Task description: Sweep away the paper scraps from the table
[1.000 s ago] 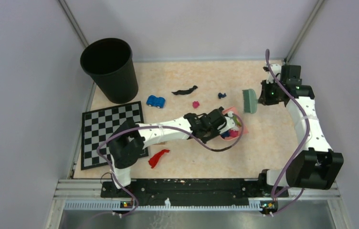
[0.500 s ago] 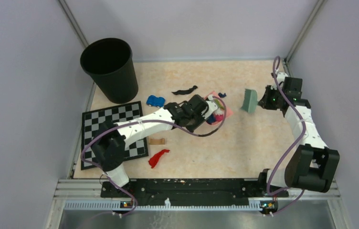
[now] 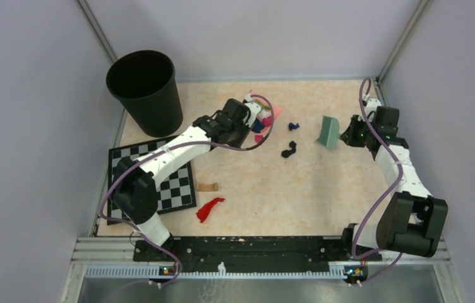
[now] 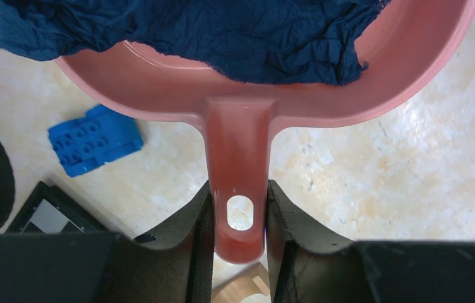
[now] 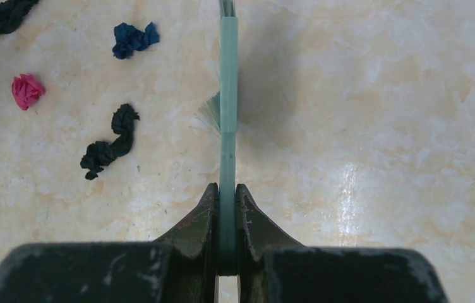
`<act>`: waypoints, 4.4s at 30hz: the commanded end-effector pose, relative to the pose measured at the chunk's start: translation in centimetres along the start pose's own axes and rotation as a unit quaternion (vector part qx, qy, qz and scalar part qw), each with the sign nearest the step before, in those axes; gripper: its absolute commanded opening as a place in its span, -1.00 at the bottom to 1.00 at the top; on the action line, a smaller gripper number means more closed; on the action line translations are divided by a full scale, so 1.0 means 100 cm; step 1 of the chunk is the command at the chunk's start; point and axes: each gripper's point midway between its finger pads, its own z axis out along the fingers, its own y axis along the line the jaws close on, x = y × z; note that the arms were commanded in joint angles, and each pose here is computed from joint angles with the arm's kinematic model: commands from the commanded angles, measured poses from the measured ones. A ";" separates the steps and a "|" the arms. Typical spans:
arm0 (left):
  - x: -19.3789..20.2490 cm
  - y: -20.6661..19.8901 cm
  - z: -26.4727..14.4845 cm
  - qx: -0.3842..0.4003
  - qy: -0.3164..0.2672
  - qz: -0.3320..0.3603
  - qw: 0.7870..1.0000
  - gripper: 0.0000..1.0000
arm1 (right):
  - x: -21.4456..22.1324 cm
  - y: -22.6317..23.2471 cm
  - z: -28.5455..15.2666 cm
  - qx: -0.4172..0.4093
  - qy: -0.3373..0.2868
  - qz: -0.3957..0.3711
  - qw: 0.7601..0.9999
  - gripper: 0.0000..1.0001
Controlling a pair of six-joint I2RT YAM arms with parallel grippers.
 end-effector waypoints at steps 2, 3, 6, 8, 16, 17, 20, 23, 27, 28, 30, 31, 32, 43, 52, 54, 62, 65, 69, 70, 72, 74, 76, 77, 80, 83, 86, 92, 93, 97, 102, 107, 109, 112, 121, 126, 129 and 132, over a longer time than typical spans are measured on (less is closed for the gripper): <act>-0.068 0.018 -0.019 -0.003 -0.096 -0.039 0.995 -1.00 | -0.018 0.005 -0.007 -0.014 -0.038 -0.025 0.999 -1.00; -0.073 0.023 -0.021 -0.007 -0.100 -0.043 0.994 -1.00 | -0.017 0.005 -0.007 -0.016 -0.037 -0.025 0.999 -1.00; -0.087 0.037 -0.025 -0.014 -0.112 -0.054 0.992 -1.00 | -0.016 0.007 -0.006 -0.021 -0.035 -0.025 0.999 -1.00; -0.098 0.047 -0.030 -0.014 -0.125 -0.062 0.990 -1.00 | -0.014 0.007 -0.005 -0.024 -0.031 -0.025 0.999 -1.00; -0.127 0.083 -0.041 -0.007 -0.157 -0.114 0.981 -1.00 | -0.009 0.012 -0.003 -0.040 -0.019 -0.022 0.999 -1.00; -0.130 0.086 -0.043 -0.003 -0.161 -0.117 0.980 -1.00 | -0.009 0.012 -0.003 -0.041 -0.017 -0.022 0.999 -1.00; -0.140 0.102 -0.053 -0.008 -0.176 -0.132 0.975 -1.00 | -0.008 0.012 -0.002 -0.043 -0.015 -0.023 0.999 -1.00; -0.144 0.127 -0.065 -0.009 -0.193 -0.159 0.968 -1.00 | -0.005 0.012 -0.001 -0.045 -0.011 -0.022 0.999 -1.00; -0.141 0.165 -0.079 0.028 -0.219 -0.227 0.949 -1.00 | -0.002 0.014 -0.001 -0.052 -0.006 -0.019 0.998 -1.00; -0.140 0.171 -0.082 0.045 -0.226 -0.244 0.942 -1.00 | -0.002 0.015 -0.001 -0.055 -0.005 -0.018 0.998 -1.00; -0.138 0.188 -0.088 0.071 -0.241 -0.271 0.929 -1.00 | 0.000 0.016 0.000 -0.058 -0.003 -0.017 0.998 -1.00; -0.137 0.193 -0.091 0.085 -0.246 -0.281 0.924 -1.00 | 0.000 0.017 0.000 -0.060 -0.002 -0.017 0.998 -1.00; -0.135 0.200 -0.094 0.097 -0.251 -0.293 0.918 -1.00 | 0.001 0.017 0.000 -0.061 -0.001 -0.017 0.998 -1.00; -0.110 0.238 -0.125 0.219 -0.313 -0.417 0.825 -1.00 | 0.006 0.019 0.003 -0.071 0.010 -0.016 0.997 -1.00; -0.094 0.241 -0.143 0.262 -0.369 -0.460 0.764 -1.00 | 0.011 0.019 0.006 -0.077 0.021 -0.017 0.997 -1.00; -0.096 0.242 -0.153 0.274 -0.390 -0.458 0.751 -1.00 | 0.012 0.019 0.006 -0.077 0.022 -0.017 0.997 -1.00; -0.093 0.242 -0.189 0.353 -0.465 -0.501 0.639 -1.00 | 0.012 0.019 0.007 -0.078 0.024 -0.019 0.997 -1.00; -0.091 0.243 -0.208 0.387 -0.502 -0.512 0.580 -1.00 | 0.013 0.018 0.007 -0.077 0.025 -0.019 0.997 -1.00; -0.089 0.246 -0.224 0.406 -0.530 -0.520 0.533 -1.00 | 0.014 0.018 0.007 -0.078 0.028 -0.019 0.996 -1.00; -0.088 0.247 -0.226 0.407 -0.534 -0.524 0.523 -1.00 | 0.014 0.018 0.008 -0.078 0.028 -0.018 0.996 -1.00; -0.085 0.249 -0.228 0.414 -0.541 -0.528 0.506 -1.00 | 0.015 0.018 0.008 -0.079 0.030 -0.019 0.996 -1.00; -0.080 0.252 -0.229 0.425 -0.547 -0.536 0.482 -1.00 | 0.014 0.019 0.007 -0.079 0.029 -0.019 0.996 -1.00; -0.078 0.255 -0.233 0.442 -0.557 -0.538 0.452 -1.00 | 0.014 0.019 0.007 -0.079 0.029 -0.020 0.996 -1.00; -0.077 0.255 -0.237 0.452 -0.563 -0.534 0.439 -1.00 | 0.014 0.019 0.007 -0.079 0.029 -0.020 0.996 -1.00; -0.079 0.256 -0.238 0.465 -0.564 -0.530 0.431 -1.00 | 0.016 0.019 0.008 -0.080 0.031 -0.019 0.996 -1.00; -0.079 0.254 -0.234 0.459 -0.558 -0.532 0.441 -1.00 | 0.016 0.019 0.008 -0.081 0.031 -0.019 0.996 -1.00; -0.079 0.254 -0.235 0.461 -0.560 -0.529 0.440 -1.00 | 0.016 0.019 0.008 -0.081 0.032 -0.020 0.996 -1.00; -0.085 0.249 -0.252 0.474 -0.570 -0.510 0.437 -1.00 | 0.017 0.019 0.008 -0.081 0.034 -0.020 0.996 -1.00; -0.087 0.246 -0.255 0.474 -0.571 -0.508 0.438 -1.00 | 0.017 0.019 0.009 -0.081 0.034 -0.020 0.996 -1.00; -0.087 0.245 -0.262 0.457 -0.579 -0.518 0.434 -1.00 | 0.018 0.018 0.010 -0.082 0.036 -0.020 0.996 -1.00; -0.085 0.251 -0.266 0.464 -0.584 -0.526 0.408 -1.00 | 0.018 0.020 0.010 -0.086 0.038 -0.019 0.995 -1.00; -0.093 0.234 -0.251 0.424 -0.542 -0.537 0.488 -1.00 | 0.017 0.020 0.008 -0.084 0.033 -0.021 0.996 -1.00; -0.097 0.230 -0.247 0.390 -0.529 -0.537 0.529 -1.00 | 0.017 0.020 0.008 -0.085 0.033 -0.021 0.996 -1.00; -0.103 0.235 -0.229 0.332 -0.490 -0.541 0.597 -1.00 | 0.017 0.021 0.008 -0.088 0.035 -0.020 0.995 -1.00; -0.116 0.282 -0.209 0.020 -0.376 -0.415 0.828 -1.00 | 0.017 0.023 0.007 -0.093 0.036 -0.021 0.995 -1.00; -0.113 0.291 -0.212 -0.087 -0.359 -0.358 0.857 -1.00 | 0.020 0.023 0.009 -0.098 0.042 -0.018 0.994 -1.00; -0.107 0.284 -0.199 -0.146 -0.328 -0.325 0.875 -1.00 | 0.020 0.023 0.008 -0.097 0.042 -0.018 0.994 -1.00; -0.103 0.264 -0.185 -0.185 -0.301 -0.285 0.891 -1.00 | 0.019 0.024 0.008 -0.097 0.039 -0.020 0.994 -1.00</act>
